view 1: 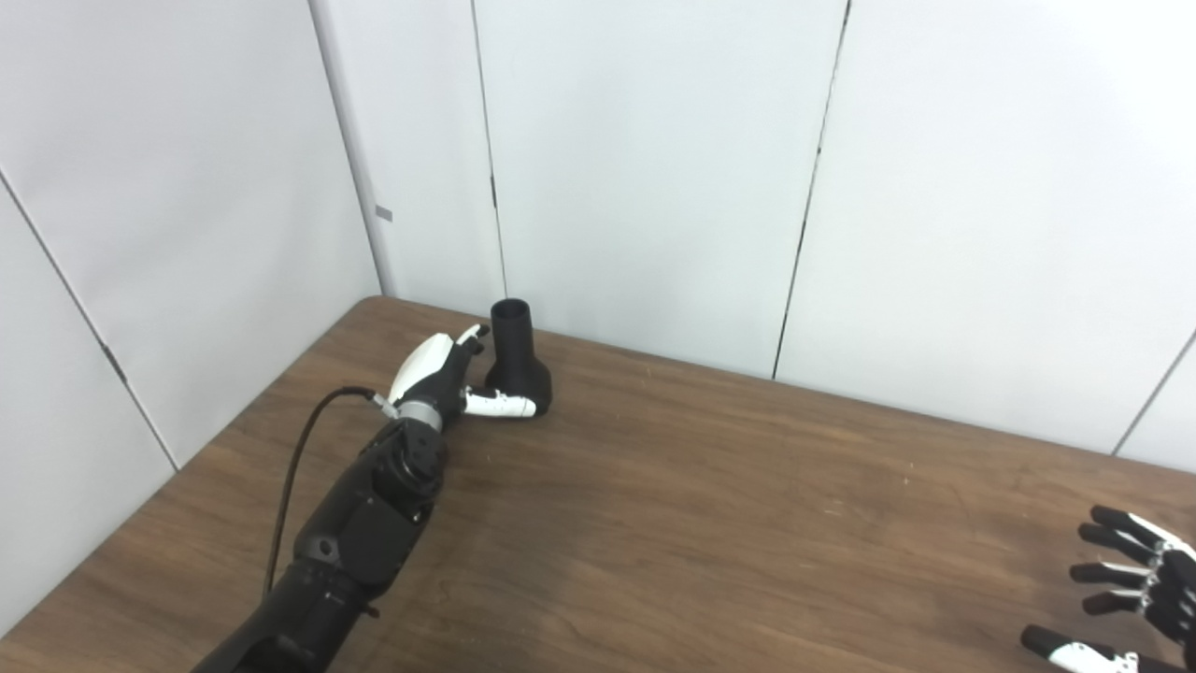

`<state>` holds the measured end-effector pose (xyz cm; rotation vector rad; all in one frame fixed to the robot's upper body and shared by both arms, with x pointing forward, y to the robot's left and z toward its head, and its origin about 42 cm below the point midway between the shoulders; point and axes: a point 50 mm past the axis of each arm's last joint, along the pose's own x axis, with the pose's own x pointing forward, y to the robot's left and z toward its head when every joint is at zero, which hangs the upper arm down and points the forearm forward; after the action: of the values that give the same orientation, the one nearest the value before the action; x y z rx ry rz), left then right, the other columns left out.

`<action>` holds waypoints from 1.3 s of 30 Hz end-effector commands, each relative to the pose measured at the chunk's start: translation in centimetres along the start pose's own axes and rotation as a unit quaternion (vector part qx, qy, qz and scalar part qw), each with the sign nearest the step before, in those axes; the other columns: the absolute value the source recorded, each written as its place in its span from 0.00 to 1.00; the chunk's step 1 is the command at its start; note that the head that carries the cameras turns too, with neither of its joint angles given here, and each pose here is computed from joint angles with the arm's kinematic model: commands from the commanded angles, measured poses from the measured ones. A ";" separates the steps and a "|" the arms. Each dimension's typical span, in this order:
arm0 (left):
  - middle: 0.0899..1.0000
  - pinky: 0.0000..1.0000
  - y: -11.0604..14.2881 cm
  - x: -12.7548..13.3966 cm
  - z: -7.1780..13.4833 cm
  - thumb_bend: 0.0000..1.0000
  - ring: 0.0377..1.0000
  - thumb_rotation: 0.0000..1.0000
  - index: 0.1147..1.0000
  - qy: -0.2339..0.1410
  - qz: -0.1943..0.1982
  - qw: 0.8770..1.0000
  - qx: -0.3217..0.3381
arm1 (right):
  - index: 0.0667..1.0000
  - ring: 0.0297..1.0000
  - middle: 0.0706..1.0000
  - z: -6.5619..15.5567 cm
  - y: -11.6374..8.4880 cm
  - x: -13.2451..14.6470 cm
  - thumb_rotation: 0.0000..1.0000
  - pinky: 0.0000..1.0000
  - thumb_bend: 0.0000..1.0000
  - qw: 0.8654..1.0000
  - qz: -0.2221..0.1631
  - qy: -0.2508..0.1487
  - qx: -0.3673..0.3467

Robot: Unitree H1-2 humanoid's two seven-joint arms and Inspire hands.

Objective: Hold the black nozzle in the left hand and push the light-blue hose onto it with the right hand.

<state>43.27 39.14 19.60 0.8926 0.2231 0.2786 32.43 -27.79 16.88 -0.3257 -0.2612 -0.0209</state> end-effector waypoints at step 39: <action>0.40 0.90 -0.4 0.8 3.0 0.53 0.50 0.00 0.44 -0.032 0.080 0.996 -0.008 | 0.76 0.62 0.74 2.5 -1.6 -0.3 0.02 0.53 0.69 0.999 -0.007 -0.038 -0.003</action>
<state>44.17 36.78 19.01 0.8807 0.1604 0.3645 31.17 -28.04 17.57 -0.3171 -0.2606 -0.0228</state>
